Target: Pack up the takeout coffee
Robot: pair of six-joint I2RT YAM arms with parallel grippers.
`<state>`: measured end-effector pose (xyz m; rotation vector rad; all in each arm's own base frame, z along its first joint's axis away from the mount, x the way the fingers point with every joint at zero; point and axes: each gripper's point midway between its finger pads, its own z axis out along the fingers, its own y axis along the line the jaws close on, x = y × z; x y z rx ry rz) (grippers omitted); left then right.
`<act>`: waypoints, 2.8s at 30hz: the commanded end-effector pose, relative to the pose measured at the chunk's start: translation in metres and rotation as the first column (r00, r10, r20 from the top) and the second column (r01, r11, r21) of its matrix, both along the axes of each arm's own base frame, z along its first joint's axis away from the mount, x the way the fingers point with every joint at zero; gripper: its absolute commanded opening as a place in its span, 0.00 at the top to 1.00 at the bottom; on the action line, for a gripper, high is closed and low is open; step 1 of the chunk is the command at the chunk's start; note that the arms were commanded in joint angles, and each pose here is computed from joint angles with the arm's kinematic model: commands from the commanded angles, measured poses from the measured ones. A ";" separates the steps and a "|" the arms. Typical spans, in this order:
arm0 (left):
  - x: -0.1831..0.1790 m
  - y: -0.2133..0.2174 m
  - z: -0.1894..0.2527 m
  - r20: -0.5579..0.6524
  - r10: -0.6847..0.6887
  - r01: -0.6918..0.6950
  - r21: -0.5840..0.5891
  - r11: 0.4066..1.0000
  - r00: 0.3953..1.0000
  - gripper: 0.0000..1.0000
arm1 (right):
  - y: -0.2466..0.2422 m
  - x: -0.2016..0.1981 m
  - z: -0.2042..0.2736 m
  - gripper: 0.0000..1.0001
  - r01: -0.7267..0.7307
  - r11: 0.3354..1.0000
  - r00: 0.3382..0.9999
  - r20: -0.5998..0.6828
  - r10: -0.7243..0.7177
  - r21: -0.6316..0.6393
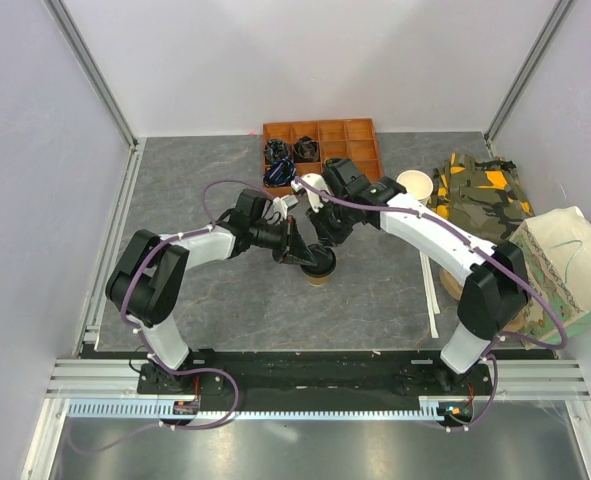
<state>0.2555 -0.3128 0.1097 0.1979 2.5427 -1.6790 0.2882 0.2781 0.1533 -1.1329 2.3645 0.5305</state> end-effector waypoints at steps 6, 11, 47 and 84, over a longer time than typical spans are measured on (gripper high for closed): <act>0.003 0.010 -0.032 0.003 0.031 -0.031 0.106 0.994 1.000 0.92 | -0.007 0.008 0.035 0.83 0.009 1.000 0.996 0.088 -0.010 0.001; 0.005 0.009 -0.032 0.002 0.031 -0.031 0.104 0.994 1.000 0.92 | -0.014 0.008 -0.007 0.84 0.014 0.998 0.999 0.044 -0.011 -0.061; -0.002 0.068 0.097 0.602 0.019 -0.178 0.205 0.963 0.798 0.71 | 0.024 -0.014 0.027 0.83 0.160 0.880 0.943 -0.334 -0.002 0.447; -0.008 0.007 0.055 0.760 -0.449 -0.017 0.516 0.856 0.470 0.78 | 0.031 -0.024 0.016 0.87 0.207 0.805 0.838 -0.525 0.148 0.557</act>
